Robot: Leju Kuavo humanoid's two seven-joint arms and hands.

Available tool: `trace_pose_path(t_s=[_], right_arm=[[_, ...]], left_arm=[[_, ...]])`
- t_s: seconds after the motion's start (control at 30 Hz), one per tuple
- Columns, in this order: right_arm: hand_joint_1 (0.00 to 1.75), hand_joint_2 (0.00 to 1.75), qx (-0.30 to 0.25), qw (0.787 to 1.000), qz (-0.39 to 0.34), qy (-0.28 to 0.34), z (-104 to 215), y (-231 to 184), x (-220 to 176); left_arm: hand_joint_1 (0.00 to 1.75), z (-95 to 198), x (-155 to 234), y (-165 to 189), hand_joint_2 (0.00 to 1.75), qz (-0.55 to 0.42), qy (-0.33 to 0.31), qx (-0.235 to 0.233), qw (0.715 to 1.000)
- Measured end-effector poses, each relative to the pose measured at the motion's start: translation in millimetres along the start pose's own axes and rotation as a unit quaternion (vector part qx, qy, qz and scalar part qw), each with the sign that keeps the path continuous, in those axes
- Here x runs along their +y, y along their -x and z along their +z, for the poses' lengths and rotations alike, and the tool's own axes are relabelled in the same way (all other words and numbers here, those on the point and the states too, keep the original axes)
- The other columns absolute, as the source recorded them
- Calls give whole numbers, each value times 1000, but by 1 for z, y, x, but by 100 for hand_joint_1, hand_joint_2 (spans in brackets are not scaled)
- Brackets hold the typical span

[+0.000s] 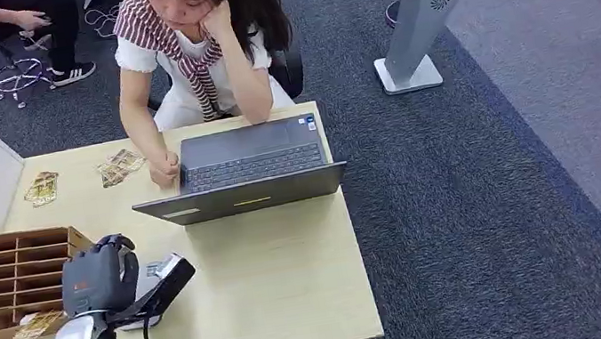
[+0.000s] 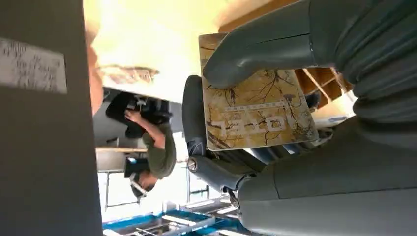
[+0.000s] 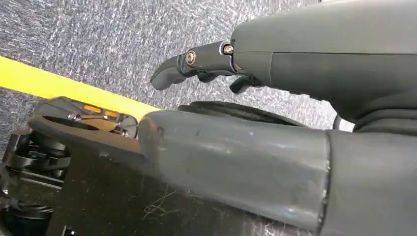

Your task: Pass the card to the sensor for recognition and then transmit it.

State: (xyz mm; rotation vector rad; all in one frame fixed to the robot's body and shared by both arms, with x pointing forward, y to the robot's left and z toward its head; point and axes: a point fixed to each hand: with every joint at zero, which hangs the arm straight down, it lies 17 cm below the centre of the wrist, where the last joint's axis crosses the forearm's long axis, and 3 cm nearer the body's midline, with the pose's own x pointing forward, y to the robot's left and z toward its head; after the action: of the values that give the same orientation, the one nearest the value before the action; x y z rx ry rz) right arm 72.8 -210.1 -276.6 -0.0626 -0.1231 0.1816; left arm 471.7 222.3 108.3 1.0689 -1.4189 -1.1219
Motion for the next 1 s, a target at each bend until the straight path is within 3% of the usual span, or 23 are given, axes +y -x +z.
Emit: trace_pose_path(t_s=[0.57, 1.0], right_arm=[[0, 0, 0, 1000, 11, -2, 0, 1, -1], [0, 0, -2, 1000, 22, 0, 0, 0, -2]], left_arm=[[175, 1, -55, 26, 175, -21, 85, 28, 996], [175, -3, -64, 51, 175, -24, 85, 53, 995]])
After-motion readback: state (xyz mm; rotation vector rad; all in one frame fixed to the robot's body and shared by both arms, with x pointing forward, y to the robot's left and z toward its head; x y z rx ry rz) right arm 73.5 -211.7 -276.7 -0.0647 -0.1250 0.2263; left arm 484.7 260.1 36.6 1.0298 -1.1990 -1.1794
